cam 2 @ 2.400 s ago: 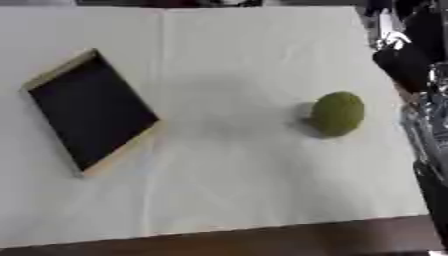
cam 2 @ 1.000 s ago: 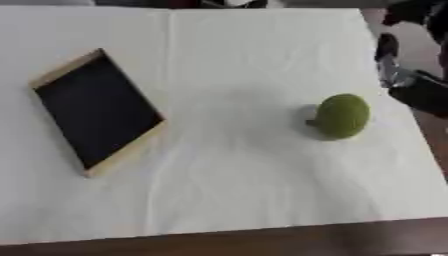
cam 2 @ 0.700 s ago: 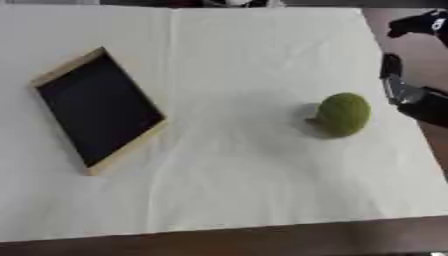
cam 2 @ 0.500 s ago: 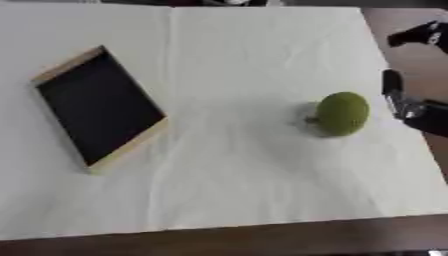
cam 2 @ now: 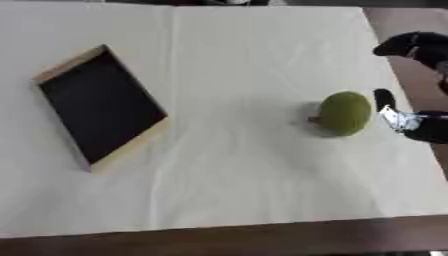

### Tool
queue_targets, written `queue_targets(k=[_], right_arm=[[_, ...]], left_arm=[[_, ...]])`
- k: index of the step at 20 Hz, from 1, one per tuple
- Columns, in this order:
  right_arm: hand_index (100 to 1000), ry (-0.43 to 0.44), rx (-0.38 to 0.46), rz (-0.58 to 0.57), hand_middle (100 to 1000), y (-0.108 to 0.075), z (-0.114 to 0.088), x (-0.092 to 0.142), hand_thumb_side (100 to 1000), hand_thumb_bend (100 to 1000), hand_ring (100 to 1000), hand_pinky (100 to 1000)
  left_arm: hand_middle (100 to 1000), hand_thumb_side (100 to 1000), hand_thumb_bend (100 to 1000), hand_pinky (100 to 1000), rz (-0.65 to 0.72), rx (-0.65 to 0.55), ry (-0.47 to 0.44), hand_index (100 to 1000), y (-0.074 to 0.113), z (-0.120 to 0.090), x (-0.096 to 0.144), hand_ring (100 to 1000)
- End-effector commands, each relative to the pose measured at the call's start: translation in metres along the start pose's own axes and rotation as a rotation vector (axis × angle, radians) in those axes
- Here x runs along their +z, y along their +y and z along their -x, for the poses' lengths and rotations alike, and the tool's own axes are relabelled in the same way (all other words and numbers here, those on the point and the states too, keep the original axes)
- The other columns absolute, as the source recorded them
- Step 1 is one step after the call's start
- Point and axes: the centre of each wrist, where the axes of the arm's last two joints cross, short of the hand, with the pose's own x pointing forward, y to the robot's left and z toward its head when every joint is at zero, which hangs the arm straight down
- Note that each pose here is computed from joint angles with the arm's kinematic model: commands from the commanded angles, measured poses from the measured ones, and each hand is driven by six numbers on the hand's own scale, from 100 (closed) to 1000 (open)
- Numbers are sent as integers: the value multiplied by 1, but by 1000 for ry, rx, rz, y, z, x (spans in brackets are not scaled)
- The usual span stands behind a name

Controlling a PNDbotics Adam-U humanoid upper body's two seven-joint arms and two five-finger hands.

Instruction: Pick up objects on the table and place them in the box.

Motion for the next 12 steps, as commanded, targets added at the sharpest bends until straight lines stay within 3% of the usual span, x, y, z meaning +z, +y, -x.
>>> queue_targets(k=[1, 2, 4, 6, 8, 10, 12], right_arm=[[889, -16, 70, -78, 807, -14, -3, -8, 222, 122, 903, 876], [884, -7, 70, -95, 809, -15, -4, -9, 200, 180, 905, 874], [884, 15, 75, -118, 809, -17, -4, -10, 197, 186, 905, 874], [876, 21, 79, -137, 810, -19, -5, -13, 121, 273, 912, 876], [870, 20, 75, -153, 810, -21, -6, -16, 100, 348, 917, 879], [866, 18, 69, -165, 810, -23, -8, -19, 100, 388, 923, 883], [862, 19, 52, -180, 809, -24, -9, -21, 100, 356, 929, 885]], left_arm=[[709, 603, 100, 691, 21, -19, -34, 762, 3, -9, -7, 677], [710, 604, 100, 691, 21, -18, -33, 762, 2, -9, -7, 677], [710, 604, 100, 691, 18, -16, -28, 762, 2, -9, -7, 677], [707, 604, 100, 691, 17, -15, -26, 758, 2, -9, -7, 675], [707, 604, 100, 691, 18, -13, -24, 758, 1, -9, -7, 675], [706, 605, 100, 690, 18, -13, -23, 757, 1, -8, -7, 674], [705, 605, 100, 690, 17, -13, -20, 756, 1, -8, -7, 673]])
